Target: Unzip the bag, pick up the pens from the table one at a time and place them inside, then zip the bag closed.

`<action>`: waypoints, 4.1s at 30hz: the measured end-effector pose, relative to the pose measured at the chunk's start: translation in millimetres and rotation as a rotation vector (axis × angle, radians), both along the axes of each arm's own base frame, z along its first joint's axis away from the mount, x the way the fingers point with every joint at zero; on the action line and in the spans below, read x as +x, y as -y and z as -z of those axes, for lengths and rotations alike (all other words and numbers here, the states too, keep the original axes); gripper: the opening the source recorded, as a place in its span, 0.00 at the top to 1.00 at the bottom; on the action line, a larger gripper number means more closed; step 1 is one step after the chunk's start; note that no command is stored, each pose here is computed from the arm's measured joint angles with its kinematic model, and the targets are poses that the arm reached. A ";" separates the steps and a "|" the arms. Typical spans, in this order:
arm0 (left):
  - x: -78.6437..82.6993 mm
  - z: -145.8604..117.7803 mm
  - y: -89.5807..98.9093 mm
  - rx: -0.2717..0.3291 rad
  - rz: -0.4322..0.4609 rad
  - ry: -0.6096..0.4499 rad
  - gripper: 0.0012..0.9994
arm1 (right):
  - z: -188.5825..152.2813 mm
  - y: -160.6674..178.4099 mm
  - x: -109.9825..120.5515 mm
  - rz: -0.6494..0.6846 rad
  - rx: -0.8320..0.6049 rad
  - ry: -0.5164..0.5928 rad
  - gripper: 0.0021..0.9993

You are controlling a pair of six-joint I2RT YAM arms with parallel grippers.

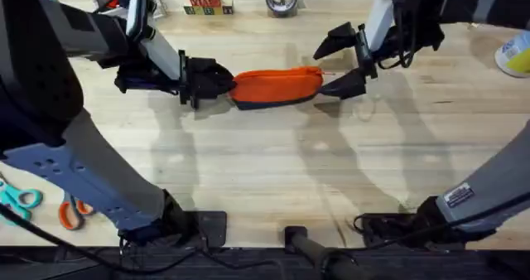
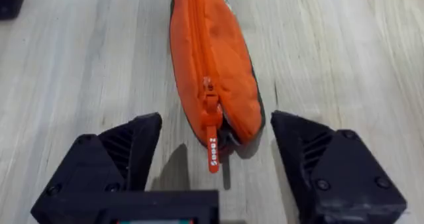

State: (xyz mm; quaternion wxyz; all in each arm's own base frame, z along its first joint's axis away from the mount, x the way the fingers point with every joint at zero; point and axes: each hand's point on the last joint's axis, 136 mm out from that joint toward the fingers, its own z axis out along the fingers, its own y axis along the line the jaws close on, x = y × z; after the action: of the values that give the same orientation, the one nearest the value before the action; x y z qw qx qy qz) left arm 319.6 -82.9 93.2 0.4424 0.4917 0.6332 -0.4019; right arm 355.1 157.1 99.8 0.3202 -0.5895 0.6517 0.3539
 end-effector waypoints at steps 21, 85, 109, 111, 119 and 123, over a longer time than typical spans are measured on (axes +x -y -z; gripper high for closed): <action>0.0 0.1 0.0 0.001 0.000 0.001 0.96 | -0.1 0.0 0.3 -0.005 0.000 0.009 0.97; -0.3 0.5 0.2 0.003 0.002 -0.001 0.96 | -43.8 -83.1 -14.8 -0.132 0.268 -0.011 0.97; -0.4 0.6 0.5 0.004 0.003 -0.001 0.96 | -42.6 -143.8 -45.0 -0.311 0.257 0.096 0.97; -0.4 0.7 0.5 0.004 0.003 -0.001 0.96 | -40.2 -148.0 -46.2 -0.320 0.242 0.110 0.97; -0.4 0.8 0.6 0.004 0.004 -0.001 0.96 | -41.4 -162.7 -40.7 -0.346 0.237 0.215 0.97; -0.5 0.8 1.0 0.004 0.005 0.000 0.96 | -40.9 -164.6 -34.9 -0.331 0.224 0.233 0.97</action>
State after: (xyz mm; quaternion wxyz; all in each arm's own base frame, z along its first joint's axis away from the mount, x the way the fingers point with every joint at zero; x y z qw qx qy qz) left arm 319.1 -83.9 92.4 0.4402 0.4942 0.6328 -0.4019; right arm 320.2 321.7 140.7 0.3945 -0.6858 0.4615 0.4014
